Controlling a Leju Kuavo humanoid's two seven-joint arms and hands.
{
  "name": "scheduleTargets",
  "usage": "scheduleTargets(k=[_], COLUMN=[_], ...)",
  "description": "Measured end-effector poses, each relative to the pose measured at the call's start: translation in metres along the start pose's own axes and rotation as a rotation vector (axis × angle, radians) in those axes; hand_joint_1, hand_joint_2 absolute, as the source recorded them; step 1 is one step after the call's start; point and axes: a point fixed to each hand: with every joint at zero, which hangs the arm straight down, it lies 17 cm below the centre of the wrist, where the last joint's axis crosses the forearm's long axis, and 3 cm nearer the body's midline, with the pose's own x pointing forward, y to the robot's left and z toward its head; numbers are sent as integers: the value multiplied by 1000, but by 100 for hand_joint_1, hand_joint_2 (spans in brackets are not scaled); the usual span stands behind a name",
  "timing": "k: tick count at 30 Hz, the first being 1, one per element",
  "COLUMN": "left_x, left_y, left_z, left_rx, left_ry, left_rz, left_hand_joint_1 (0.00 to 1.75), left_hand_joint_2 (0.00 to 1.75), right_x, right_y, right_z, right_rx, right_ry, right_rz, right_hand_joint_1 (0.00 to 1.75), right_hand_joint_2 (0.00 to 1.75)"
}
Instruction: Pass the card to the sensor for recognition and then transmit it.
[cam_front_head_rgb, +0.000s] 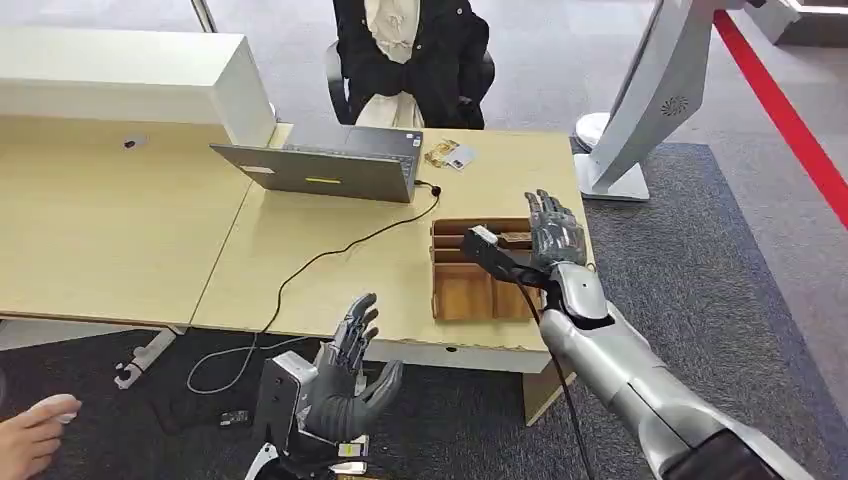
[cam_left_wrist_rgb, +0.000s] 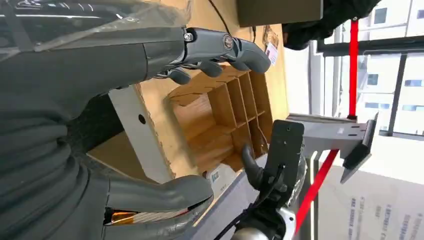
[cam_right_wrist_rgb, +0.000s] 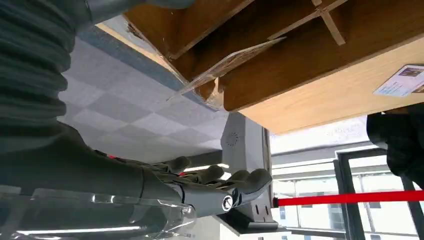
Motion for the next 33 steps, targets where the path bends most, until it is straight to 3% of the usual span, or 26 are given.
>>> scheduleTargets(k=[18,33], left_x=[0,0], left_y=[-1,1], left_z=[0,0], left_rx=[-7,7], left_ry=[-2,0], left_rz=[7,6], left_hand_joint_1=[0,0], left_hand_joint_2=[175,175], right_x=[25,20], right_y=[-20,-5], right_z=[-10,-9], right_rx=[-23,21], right_ry=[-39,-24], right_rz=[4,19], right_hand_joint_1=[0,0], right_hand_joint_2=[175,175])
